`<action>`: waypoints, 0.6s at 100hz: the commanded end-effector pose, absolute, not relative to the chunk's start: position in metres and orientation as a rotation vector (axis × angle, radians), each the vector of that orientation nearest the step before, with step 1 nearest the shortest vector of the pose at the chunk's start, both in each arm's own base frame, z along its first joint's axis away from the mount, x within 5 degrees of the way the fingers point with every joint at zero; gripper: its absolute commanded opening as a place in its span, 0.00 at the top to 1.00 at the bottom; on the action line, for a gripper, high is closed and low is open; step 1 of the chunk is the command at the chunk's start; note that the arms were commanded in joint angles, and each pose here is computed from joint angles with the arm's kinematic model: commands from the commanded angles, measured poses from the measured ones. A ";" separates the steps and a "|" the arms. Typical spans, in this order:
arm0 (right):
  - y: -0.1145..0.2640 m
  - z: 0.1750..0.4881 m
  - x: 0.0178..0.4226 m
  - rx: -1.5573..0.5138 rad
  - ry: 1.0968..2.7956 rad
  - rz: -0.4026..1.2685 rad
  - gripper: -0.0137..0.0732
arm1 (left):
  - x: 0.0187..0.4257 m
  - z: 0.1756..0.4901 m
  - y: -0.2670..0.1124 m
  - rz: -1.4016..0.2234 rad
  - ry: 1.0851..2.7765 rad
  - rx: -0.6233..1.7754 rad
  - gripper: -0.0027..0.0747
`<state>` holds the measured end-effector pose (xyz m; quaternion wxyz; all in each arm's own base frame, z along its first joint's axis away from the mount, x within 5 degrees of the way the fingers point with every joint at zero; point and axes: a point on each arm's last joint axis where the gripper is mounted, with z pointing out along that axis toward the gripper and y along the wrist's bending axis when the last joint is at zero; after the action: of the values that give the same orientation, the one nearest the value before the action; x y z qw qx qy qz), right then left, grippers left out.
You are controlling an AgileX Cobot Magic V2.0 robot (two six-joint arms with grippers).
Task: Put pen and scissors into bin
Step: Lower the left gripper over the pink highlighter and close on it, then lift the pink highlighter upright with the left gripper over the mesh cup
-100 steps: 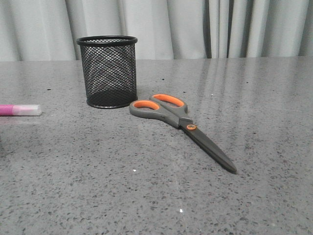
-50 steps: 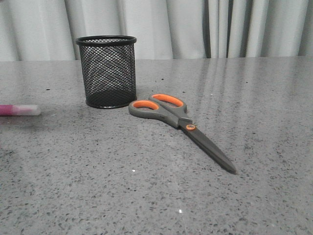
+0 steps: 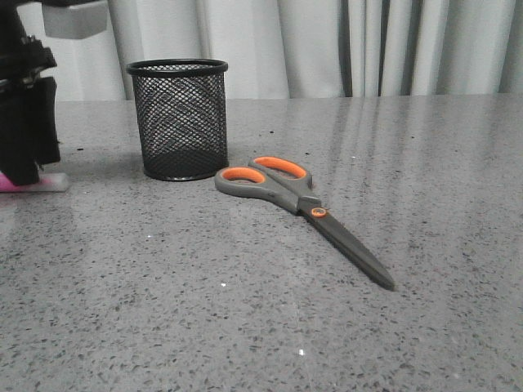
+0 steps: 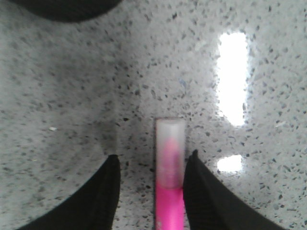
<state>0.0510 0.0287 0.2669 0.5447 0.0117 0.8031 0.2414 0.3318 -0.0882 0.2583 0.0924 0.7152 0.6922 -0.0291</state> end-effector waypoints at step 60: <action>0.029 0.283 0.054 0.050 1.826 0.593 0.35 | 0.314 0.317 -0.106 -0.270 2.030 1.683 0.99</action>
<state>0.0510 0.0290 0.2670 0.5441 0.0128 0.8027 0.2439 0.3257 -0.0984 0.2708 0.1446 0.6626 0.7293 -0.0910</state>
